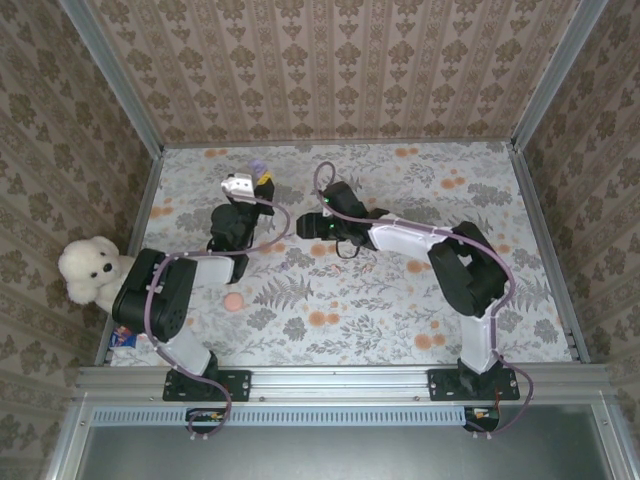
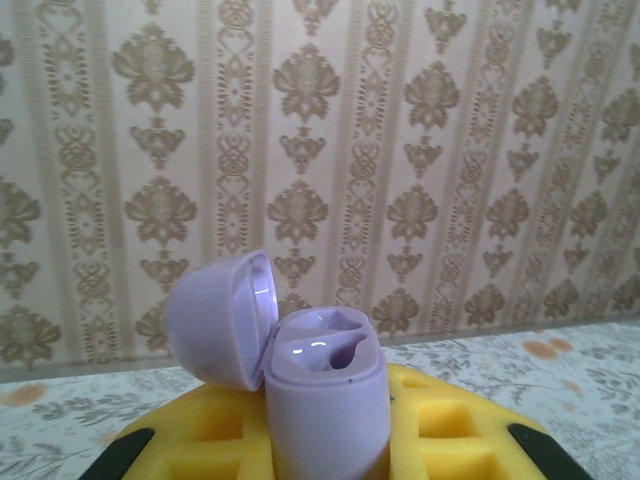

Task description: Insert the wireless bluetooth earbuds into the charging case

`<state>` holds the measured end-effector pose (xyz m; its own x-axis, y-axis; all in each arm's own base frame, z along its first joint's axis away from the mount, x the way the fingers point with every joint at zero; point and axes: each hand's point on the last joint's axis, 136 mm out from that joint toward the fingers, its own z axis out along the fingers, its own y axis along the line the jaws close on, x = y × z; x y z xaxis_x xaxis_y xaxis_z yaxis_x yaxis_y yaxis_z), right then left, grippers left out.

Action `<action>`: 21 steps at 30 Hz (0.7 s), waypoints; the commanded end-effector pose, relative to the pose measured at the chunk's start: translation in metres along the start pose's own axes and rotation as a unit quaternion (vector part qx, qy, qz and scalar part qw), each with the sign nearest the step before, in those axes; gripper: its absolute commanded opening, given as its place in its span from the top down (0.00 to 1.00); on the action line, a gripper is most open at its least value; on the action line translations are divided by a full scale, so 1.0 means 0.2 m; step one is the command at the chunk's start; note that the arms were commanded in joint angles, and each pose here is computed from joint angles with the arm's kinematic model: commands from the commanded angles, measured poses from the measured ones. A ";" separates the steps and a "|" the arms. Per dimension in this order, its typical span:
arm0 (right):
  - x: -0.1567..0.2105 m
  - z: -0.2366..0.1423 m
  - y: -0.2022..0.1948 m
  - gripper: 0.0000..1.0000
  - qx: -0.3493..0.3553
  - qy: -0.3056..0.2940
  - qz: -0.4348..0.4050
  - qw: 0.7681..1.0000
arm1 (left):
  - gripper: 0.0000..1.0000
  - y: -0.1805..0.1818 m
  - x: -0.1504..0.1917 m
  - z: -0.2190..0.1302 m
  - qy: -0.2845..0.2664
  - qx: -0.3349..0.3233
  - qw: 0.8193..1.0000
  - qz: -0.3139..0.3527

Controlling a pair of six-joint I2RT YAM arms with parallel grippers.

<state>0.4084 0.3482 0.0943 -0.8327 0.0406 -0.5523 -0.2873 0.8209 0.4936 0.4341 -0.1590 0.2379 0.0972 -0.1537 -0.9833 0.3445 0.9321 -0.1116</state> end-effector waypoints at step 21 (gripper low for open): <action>0.05 0.38 0.01 0.32 0.095 0.090 -0.149 0.980 | 1.00 0.44 -0.12 -0.17 0.035 -0.155 0.986 -0.054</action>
<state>0.4343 0.3956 0.0484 -0.8017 -0.2579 -0.5393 -0.4372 0.8681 0.2348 0.4343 -0.0695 0.2390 -0.0081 -0.2163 -0.9763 0.0638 0.9742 -0.2164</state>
